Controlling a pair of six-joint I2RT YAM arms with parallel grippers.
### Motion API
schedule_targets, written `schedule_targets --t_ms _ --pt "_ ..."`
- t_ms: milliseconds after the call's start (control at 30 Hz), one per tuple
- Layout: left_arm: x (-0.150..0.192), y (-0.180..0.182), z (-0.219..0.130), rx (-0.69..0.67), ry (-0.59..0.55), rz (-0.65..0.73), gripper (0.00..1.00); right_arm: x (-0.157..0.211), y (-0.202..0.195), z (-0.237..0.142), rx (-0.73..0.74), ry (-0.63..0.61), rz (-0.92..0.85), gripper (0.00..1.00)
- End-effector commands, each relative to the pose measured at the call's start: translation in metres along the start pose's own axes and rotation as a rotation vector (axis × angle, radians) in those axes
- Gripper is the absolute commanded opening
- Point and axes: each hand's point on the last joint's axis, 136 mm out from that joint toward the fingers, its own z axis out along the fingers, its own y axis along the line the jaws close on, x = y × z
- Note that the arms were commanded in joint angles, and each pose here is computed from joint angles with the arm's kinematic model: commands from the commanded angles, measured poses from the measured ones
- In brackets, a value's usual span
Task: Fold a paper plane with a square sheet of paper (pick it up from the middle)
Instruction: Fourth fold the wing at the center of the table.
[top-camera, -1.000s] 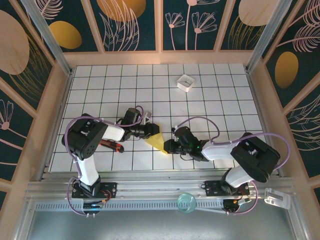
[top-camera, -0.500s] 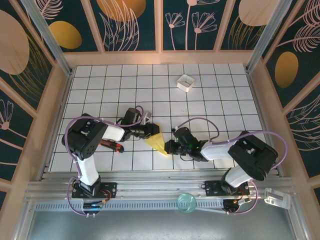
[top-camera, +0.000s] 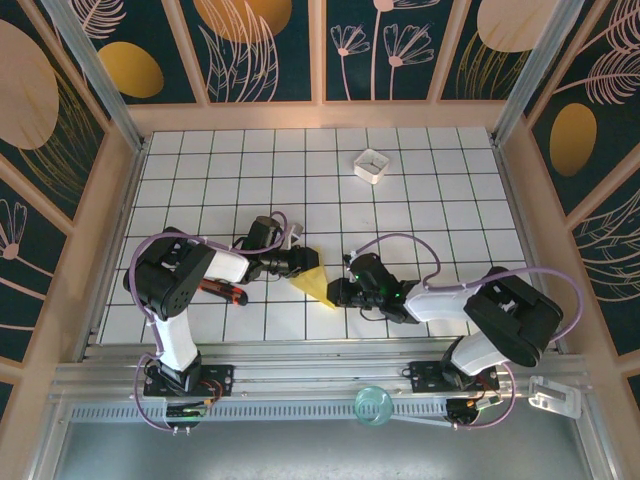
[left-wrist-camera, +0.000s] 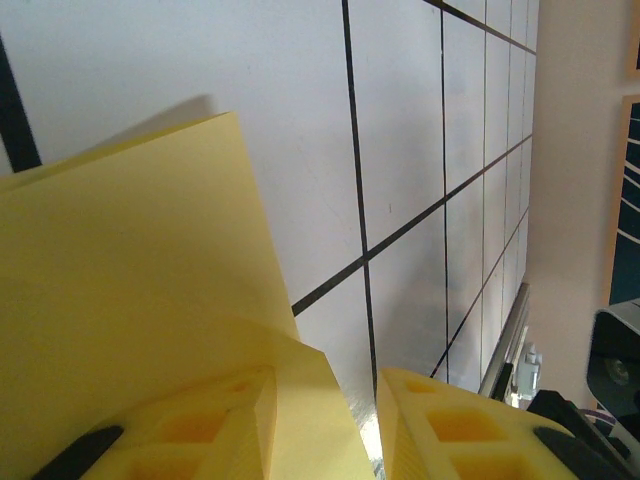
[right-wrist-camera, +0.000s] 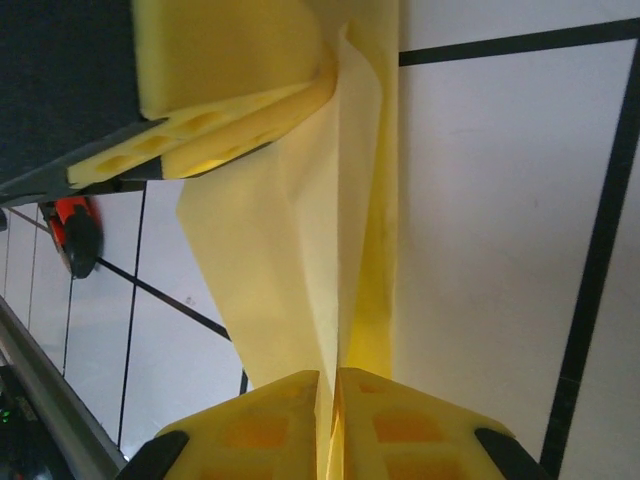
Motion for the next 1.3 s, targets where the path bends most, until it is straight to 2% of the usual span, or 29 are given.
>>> schedule_targets --t_ms 0,433,767,1267 --pt "0.019 0.04 -0.001 -0.116 0.033 -0.062 0.34 0.012 -0.002 -0.003 0.008 0.035 -0.027 0.14" --pt "0.02 0.041 -0.002 -0.119 0.033 -0.063 0.34 0.018 -0.005 -0.006 0.031 0.041 -0.048 0.16" --pt "0.02 0.04 -0.002 -0.116 0.031 -0.062 0.34 0.021 -0.01 -0.004 0.048 0.044 -0.042 0.07" --pt "0.021 0.041 -0.003 -0.116 0.029 -0.062 0.34 0.03 -0.024 0.002 0.088 0.07 -0.016 0.02"
